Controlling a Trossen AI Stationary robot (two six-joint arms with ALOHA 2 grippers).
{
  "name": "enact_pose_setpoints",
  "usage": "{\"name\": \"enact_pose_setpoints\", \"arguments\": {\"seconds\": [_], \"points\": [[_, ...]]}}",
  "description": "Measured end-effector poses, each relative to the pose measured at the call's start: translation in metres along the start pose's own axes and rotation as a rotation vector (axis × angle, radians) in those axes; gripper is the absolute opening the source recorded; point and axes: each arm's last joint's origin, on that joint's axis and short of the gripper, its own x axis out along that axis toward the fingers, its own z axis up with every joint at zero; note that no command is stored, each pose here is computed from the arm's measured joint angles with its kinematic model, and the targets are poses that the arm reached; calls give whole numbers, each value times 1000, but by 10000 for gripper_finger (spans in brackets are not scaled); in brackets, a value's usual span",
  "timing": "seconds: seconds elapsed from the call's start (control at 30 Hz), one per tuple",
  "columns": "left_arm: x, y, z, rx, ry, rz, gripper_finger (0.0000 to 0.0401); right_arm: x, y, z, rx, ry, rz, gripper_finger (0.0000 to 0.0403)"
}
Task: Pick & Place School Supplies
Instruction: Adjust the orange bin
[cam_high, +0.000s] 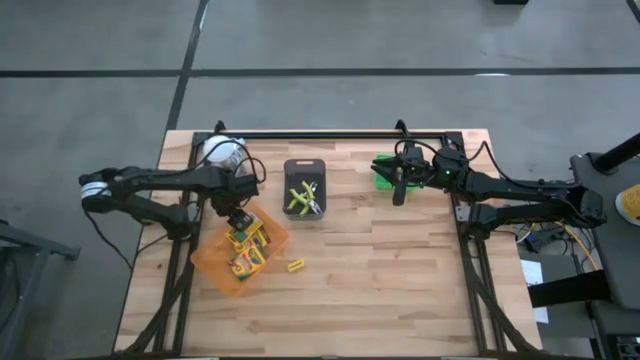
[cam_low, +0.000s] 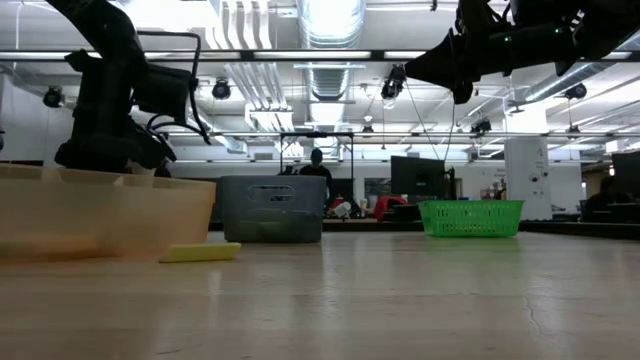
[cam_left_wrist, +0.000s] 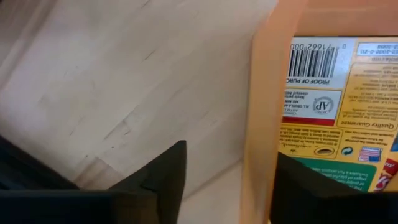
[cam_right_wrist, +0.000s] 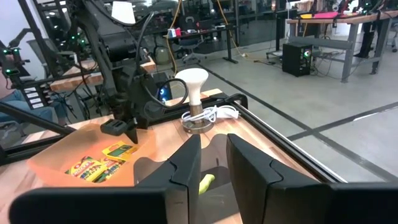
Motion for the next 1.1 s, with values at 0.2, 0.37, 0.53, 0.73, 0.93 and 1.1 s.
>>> {"name": "enact_pose_setpoints", "arguments": {"seconds": [0.2, 0.37, 0.53, 0.73, 0.93, 1.1], "points": [[2, -2, 4, 0, -26, -10, 106, 0, 0, 0, 0, 0, 0, 82], [4, -4, 8, 1, -37, -17, 42, 0, 0, 0, 0, 0, 0, 85], [5, -6, 10, 0, -20, -35, 8, 0, 0, 0, 0, 1, 0, 77], [0, -11, 19, 22, -82, -64, 18, 0, 0, 0, 0, 1, 0, 69], [-13, -16, 32, 71, -200, -59, 7, 0, 0, 0, 0, 1, 0, 73], [-21, -17, 40, 86, -260, -62, 15, 0, 0, 0, 0, 1, 0, 81]]}}
